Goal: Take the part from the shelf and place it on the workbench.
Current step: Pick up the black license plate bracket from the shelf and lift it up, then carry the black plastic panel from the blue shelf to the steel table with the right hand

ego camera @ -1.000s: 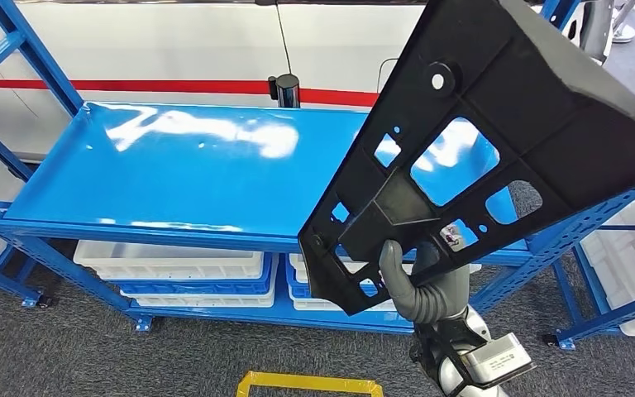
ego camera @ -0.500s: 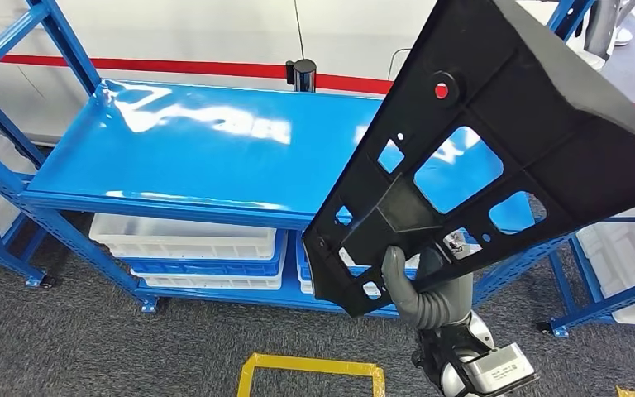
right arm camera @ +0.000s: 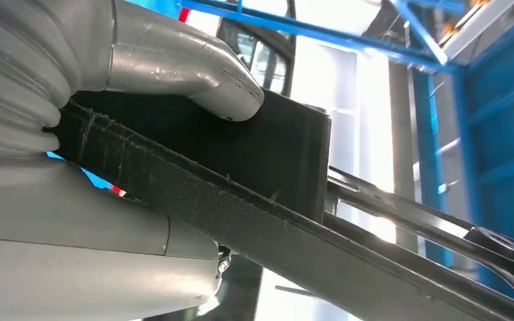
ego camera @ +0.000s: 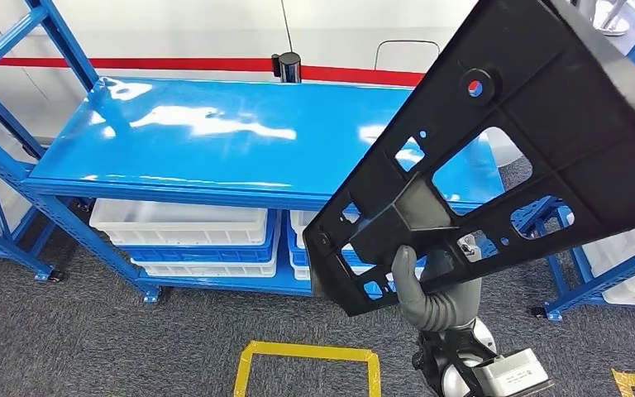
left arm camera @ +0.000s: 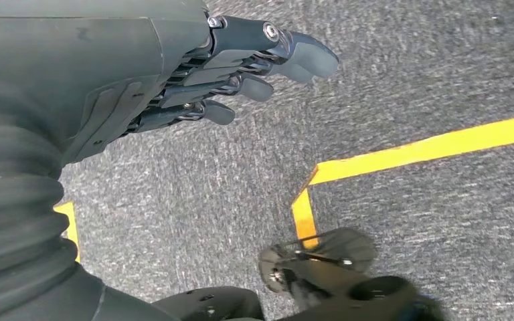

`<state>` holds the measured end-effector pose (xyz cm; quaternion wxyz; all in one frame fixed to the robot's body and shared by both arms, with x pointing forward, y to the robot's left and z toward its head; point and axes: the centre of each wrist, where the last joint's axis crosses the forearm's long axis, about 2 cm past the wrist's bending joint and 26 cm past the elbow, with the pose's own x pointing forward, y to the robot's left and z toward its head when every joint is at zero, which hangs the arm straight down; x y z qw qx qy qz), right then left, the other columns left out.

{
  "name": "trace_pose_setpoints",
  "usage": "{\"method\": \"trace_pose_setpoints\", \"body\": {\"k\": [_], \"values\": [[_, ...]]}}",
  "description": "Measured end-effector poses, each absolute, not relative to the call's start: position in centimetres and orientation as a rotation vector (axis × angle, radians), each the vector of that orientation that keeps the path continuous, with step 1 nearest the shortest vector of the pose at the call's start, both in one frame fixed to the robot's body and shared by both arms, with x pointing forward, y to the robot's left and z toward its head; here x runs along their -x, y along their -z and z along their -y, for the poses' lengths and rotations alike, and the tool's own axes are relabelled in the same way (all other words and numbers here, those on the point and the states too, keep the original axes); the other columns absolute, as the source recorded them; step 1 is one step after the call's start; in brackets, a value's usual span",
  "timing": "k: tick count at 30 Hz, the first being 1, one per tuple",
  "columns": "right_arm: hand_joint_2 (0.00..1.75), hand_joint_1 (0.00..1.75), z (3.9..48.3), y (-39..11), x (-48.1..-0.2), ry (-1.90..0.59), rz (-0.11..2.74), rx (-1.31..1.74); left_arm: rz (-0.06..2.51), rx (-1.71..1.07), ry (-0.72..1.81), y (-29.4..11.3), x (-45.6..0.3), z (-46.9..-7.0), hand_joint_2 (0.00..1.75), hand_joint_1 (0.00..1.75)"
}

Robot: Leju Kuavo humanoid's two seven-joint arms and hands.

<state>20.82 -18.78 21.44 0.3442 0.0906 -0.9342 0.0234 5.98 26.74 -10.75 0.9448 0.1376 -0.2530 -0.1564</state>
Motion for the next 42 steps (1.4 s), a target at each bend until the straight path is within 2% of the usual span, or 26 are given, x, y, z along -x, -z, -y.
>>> {"method": "trace_pose_setpoints", "body": {"k": [5,30,42], "values": [[1.75,1.66,19.1,-21.2,-20.4,-0.045,2.441,-0.152,0.518,-0.277,0.31,10.8,-5.9,-26.6,1.75,0.0],[1.75,1.66,19.7,-20.5,-19.5,-0.119,2.484,-0.121,0.516,-0.26,0.306,10.8,-5.8,-26.2,1.75,0.0],[1.75,1.66,19.7,-20.2,-19.6,-0.205,2.485,-0.098,0.38,-0.05,0.237,11.0,-5.4,-27.1,1.75,0.0]]}}
